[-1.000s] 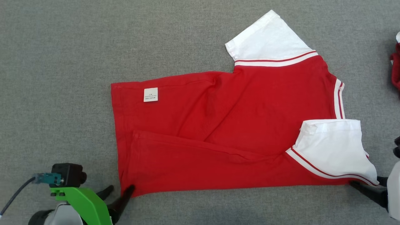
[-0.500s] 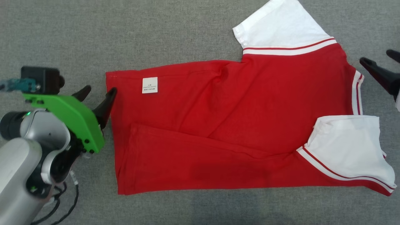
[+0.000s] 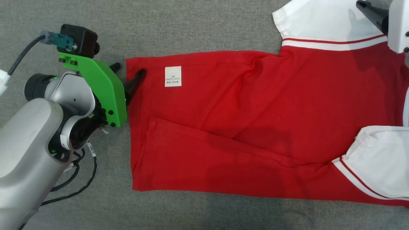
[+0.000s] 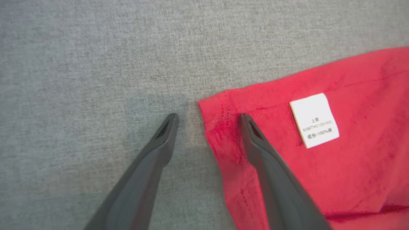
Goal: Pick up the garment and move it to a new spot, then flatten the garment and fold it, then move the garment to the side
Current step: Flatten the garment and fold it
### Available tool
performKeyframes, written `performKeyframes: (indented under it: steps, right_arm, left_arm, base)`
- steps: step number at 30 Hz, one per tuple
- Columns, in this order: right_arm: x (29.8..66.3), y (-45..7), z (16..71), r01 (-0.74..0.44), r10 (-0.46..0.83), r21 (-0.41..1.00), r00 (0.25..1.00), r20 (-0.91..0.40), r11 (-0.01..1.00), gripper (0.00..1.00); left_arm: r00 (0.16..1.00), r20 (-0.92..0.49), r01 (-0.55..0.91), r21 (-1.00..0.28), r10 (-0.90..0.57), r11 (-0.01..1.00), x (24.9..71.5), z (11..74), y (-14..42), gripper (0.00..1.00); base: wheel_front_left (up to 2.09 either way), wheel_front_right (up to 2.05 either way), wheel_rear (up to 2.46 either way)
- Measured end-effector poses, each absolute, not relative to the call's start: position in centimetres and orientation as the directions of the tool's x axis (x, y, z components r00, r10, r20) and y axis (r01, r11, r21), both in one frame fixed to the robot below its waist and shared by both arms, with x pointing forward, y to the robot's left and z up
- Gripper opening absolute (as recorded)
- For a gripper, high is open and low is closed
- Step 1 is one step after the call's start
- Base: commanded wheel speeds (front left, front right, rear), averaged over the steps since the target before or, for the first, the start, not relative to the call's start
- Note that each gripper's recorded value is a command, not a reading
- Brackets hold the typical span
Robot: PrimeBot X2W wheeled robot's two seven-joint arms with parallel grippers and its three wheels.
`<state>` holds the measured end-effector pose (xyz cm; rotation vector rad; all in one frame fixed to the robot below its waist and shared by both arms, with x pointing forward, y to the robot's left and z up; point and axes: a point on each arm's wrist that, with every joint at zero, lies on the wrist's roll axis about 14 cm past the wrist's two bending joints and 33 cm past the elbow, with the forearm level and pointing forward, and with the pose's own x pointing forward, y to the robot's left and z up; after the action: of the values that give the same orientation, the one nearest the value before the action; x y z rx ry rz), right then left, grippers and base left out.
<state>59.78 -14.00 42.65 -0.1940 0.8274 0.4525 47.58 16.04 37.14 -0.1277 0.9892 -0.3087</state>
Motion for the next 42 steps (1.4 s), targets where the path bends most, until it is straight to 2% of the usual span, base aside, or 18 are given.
performKeyframes:
  steps: [1, 2, 3, 4, 5, 9, 15, 22, 23, 24, 25, 31, 37, 42]
  right_arm:
    - [60.0, -13.8, 42.4, -0.463, 0.311, 0.008, 0.582, -0.751, 0.886, 1.0]
    - [60.1, -13.7, 42.2, -0.465, 0.311, 0.01, 0.577, -0.755, 0.885, 1.0]
    - [60.3, -13.5, 42.0, -0.466, 0.31, 0.009, 0.573, -0.759, 0.884, 1.0]
    - [60.3, -13.4, 41.7, -0.469, 0.307, 0.01, 0.561, -0.769, 0.883, 1.0]
    - [60.3, -13.2, 41.3, -0.472, 0.307, 0.013, 0.551, -0.776, 0.881, 1.0]
    - [60.3, -12.5, 39.9, -0.483, 0.304, 0.019, 0.52, -0.798, 0.875, 1.0]
    - [61.9, -13.7, 38.9, -0.459, 0.239, -0.04, 0.533, -0.812, 0.887, 1.0]
    - [62.2, -13.4, 37.3, -0.434, 0.229, -0.015, 0.504, -0.833, 0.901, 1.0]
    - [62.2, -13.2, 37.2, -0.434, 0.234, -0.008, 0.501, -0.833, 0.901, 0.96]
    - [62.2, -13.2, 37.2, -0.434, 0.234, -0.008, 0.501, -0.833, 0.901, 0.35]
    - [62.1, -12.9, 37.1, -0.438, 0.238, -0.003, 0.494, -0.836, 0.899, 0.0]
    - [62.4, -11.8, 38.2, -0.439, 0.296, 0.043, 0.53, -0.795, 0.898, 0.0]
    - [63.1, -10.8, 42.4, -0.444, 0.396, 0.104, 0.638, -0.66, 0.89, 0.0]
    - [61.6, -11.8, 45.6, -0.469, 0.44, 0.101, 0.701, -0.562, 0.877, 0.0]
  left_arm:
    - [0.507, -0.8, 0.2, -0.252, -0.32, 0.947, 47.4, 37.2, 16.0, 0.98]
    - [0.506, -0.797, 0.2, -0.262, -0.329, 0.944, 47.3, 37.3, 15.8, 0.77]
    - [0.504, -0.794, 0.202, -0.274, -0.34, 0.94, 47.2, 37.4, 15.6, 0.41]
    - [0.502, -0.792, 0.202, -0.282, -0.346, 0.938, 47.1, 37.5, 15.5, 0.17]
    - [0.502, -0.79, 0.203, -0.287, -0.351, 0.936, 47.0, 37.5, 15.4, 0.0]
    - [0.505, -0.78, 0.202, -0.309, -0.369, 0.929, 46.9, 37.4, 15.0, 0.0]
    - [0.531, -0.753, 0.21, -0.328, -0.389, 0.921, 47.6, 37.6, 14.4, 0.0]
    - [0.538, -0.747, 0.202, -0.336, -0.39, 0.92, 47.5, 37.6, 14.4, 0.0]
    - [0.54, -0.747, 0.201, -0.335, -0.389, 0.921, 47.6, 37.6, 14.4, 0.0]
    - [0.54, -0.747, 0.201, -0.335, -0.389, 0.921, 47.6, 37.6, 14.4, 0.0]
    - [0.541, -0.747, 0.199, -0.334, -0.387, 0.921, 47.6, 37.6, 14.5, 0.0]
    - [0.58, -0.719, 0.193, -0.334, -0.382, 0.923, 48.6, 38.1, 14.6, 0.0]
    - [0.641, -0.671, 0.179, -0.342, -0.373, 0.923, 49.2, 39.3, 14.8, 0.0]
    - [0.67, -0.651, 0.154, -0.347, -0.356, 0.925, 48.2, 39.9, 15.4, 0.0]
  base:
    - [0.0, 0.0, 0.0]
    - [0.0, 0.0, 0.0]
    - [0.0, 0.0, 0.0]
    - [0.0, 0.0, 0.0]
    - [0.0, 0.0, 0.0]
    - [0.0, 0.0, 0.0]
    - [0.0, 0.0, 0.0]
    - [0.0, 0.0, 0.0]
    - [0.0, 0.0, 0.0]
    - [0.0, 0.0, 0.0]
    - [0.0, 0.0, 0.0]
    - [0.0, 0.0, 0.0]
    - [0.0, 0.0, 0.0]
    - [0.0, 0.0, 0.0]
